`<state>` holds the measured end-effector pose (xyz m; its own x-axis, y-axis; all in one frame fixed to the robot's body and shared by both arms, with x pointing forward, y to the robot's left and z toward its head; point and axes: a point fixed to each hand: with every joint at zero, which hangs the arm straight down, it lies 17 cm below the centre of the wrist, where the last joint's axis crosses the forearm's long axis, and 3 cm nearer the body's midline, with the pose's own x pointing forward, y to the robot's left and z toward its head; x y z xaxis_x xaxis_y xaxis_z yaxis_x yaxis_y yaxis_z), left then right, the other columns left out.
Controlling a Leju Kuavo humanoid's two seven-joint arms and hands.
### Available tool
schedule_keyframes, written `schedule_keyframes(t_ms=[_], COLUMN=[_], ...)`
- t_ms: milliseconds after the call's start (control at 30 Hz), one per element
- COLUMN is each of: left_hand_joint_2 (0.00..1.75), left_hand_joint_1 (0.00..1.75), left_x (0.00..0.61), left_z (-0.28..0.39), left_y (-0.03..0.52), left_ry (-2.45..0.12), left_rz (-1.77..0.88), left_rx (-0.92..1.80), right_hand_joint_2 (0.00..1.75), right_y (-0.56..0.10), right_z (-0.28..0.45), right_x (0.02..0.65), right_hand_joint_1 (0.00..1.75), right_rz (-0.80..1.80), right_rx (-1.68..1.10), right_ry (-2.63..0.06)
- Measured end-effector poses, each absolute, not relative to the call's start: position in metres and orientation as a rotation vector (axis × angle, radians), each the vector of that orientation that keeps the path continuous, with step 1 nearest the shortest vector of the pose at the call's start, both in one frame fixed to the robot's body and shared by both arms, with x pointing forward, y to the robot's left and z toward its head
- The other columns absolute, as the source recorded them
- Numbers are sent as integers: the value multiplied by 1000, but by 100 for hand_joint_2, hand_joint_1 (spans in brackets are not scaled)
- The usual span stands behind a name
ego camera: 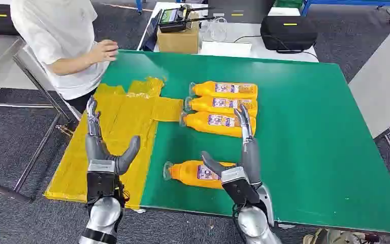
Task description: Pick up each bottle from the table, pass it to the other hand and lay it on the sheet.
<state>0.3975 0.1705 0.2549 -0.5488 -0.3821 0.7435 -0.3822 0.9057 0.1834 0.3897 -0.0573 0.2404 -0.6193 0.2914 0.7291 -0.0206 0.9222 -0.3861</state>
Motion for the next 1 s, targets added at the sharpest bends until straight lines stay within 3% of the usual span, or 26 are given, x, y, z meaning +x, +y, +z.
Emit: schedule_keyframes(t_ms=[567,1000], left_hand_joint_2=[175,175], left_hand_joint_1=[0,0], left_x=[388,386], left_z=[240,230], left_y=[176,187], left_ry=[-2181,-2149], left_rz=[37,30], left_rx=[548,597], right_hand_joint_2=[175,175], right_y=[-54,-55], right_z=[219,136], right_x=[389,375], right_hand_joint_1=[0,0], right_rz=[526,890], right_rx=[-216,-248], right_ry=[-2158,-1923])
